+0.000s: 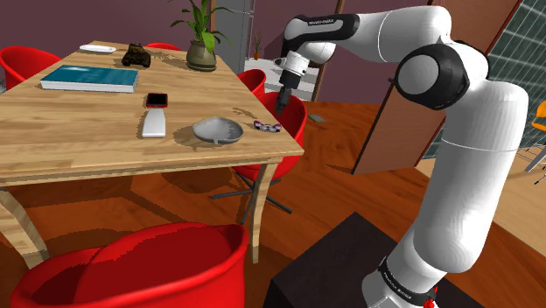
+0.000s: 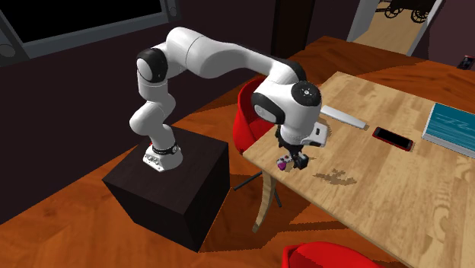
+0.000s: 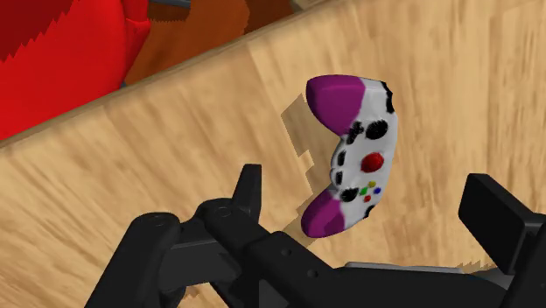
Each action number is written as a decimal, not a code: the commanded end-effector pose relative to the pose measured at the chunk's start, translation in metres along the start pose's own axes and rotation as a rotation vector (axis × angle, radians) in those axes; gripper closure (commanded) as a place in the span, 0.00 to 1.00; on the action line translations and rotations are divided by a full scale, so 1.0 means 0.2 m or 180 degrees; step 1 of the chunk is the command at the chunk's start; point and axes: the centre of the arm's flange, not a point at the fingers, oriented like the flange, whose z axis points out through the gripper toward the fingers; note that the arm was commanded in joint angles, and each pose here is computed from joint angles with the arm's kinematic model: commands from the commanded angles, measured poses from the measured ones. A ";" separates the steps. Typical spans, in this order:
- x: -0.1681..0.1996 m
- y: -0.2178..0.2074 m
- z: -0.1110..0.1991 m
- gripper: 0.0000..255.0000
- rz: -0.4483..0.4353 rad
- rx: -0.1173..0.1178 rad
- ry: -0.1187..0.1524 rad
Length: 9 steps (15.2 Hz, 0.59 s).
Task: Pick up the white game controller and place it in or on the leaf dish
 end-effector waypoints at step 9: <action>0.03 0.02 0.20 0.00 -0.0057 0.0015 0.0025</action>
